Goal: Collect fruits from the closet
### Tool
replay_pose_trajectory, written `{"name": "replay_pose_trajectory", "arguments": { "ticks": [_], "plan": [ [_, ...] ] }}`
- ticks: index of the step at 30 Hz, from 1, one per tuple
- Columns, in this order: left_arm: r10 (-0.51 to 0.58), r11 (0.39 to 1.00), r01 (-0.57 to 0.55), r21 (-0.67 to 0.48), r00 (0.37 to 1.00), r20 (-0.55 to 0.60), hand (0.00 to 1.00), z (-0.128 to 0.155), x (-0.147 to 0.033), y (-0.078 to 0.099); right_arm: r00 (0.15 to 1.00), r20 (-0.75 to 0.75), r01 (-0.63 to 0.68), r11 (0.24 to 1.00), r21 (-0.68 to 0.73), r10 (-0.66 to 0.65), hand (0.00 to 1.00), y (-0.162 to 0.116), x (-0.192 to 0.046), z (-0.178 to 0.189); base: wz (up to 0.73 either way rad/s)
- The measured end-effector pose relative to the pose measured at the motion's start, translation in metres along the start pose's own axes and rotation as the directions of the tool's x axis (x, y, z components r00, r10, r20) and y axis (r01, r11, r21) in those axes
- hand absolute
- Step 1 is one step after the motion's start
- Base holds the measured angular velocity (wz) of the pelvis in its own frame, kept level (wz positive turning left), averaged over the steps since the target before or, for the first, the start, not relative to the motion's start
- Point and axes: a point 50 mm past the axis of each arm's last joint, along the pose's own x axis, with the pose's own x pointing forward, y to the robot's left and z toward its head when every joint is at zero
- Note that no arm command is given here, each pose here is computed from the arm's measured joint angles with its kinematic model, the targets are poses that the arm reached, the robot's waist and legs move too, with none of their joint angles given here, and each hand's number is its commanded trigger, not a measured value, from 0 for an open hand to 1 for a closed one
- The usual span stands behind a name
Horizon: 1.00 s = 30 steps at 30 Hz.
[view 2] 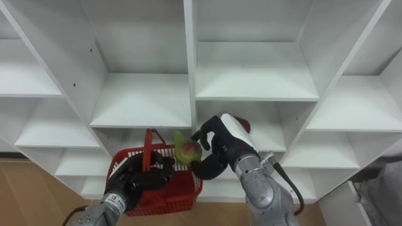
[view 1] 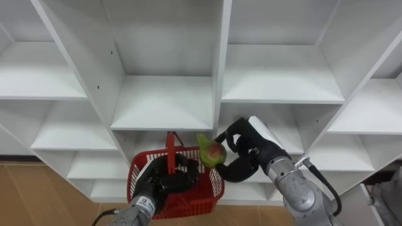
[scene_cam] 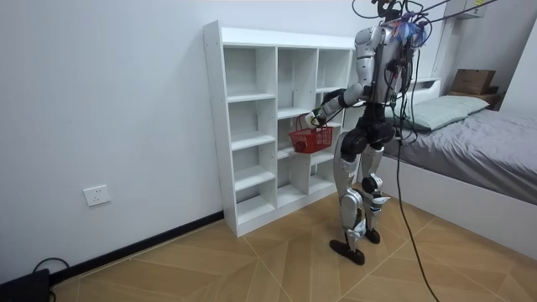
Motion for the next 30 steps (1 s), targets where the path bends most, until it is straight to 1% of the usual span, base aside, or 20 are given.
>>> {"name": "replay_pose_trajectory", "arguments": {
  "ticks": [9, 20, 30],
  "plan": [
    [-0.015, 1.0, 0.015, 0.003, 1.0, 0.01, 1.0, 0.004, 0.0, -0.005, 0.999, -0.036, -0.023, 0.999, -0.032, 0.022, 1.0, 0.006, -0.002, -0.004, 0.0],
    [-0.022, 1.0, 0.022, 0.002, 1.0, 0.008, 1.0, 0.004, 0.001, -0.006, 0.991, -0.088, -0.109, 0.989, -0.096, 0.101, 1.0, 0.013, -0.003, -0.008, 0.0],
    [-0.051, 0.999, 0.051, 0.005, 0.999, 0.002, 1.0, 0.003, 0.001, -0.011, 0.99, -0.097, -0.112, 0.989, -0.092, 0.103, 1.0, 0.012, -0.002, -0.008, 0.0]
  ]
}}
